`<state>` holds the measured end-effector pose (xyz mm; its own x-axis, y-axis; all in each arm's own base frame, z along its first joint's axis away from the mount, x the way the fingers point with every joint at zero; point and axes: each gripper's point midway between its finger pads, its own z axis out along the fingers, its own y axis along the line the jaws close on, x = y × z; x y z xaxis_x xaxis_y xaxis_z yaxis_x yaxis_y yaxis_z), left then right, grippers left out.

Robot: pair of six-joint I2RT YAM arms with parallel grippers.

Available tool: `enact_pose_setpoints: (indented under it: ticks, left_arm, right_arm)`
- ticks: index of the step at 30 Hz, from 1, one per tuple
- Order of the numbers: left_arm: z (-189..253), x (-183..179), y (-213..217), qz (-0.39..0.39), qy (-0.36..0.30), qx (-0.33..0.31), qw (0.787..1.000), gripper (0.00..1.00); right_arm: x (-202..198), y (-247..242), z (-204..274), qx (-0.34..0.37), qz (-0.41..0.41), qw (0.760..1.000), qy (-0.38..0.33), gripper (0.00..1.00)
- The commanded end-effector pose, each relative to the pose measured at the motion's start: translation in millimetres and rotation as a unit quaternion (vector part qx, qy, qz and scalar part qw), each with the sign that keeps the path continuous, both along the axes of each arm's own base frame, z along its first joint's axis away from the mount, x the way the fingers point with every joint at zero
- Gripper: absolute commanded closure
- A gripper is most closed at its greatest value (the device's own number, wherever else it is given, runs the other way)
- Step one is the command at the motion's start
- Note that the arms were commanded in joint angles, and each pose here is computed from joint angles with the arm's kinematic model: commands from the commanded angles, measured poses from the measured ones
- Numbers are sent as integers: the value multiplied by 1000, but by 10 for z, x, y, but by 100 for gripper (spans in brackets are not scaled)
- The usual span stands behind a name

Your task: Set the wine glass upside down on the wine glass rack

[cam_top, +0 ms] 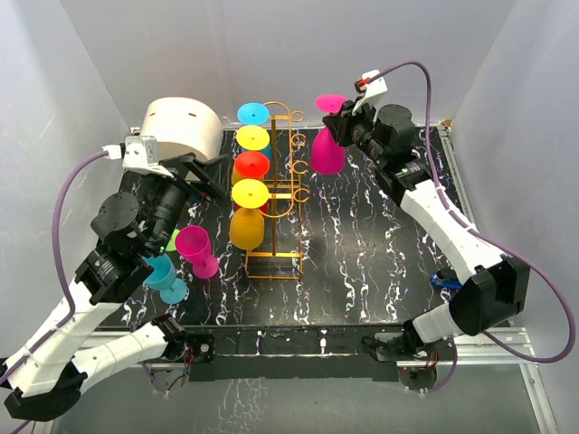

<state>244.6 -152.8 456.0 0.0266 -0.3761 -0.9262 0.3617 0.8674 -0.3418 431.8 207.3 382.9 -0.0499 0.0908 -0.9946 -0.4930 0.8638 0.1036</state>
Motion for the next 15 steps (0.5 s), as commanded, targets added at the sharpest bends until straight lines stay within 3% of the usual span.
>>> enact_pose_setpoints:
  ticks: [1, 7, 15]
  left_arm:
    - [246, 22, 106, 28, -14, -50, 998, 13]
    - [308, 46, 112, 35, -21, -77, 996, 11]
    - [383, 51, 104, 35, -12, -93, 995, 7]
  right_arm:
    - [-40, 125, 373, -10, 49, 997, -64, 100]
    - [124, 173, 159, -43, 57, 996, -62, 100]
    - [194, 335, 75, -37, 100, 991, -81, 100]
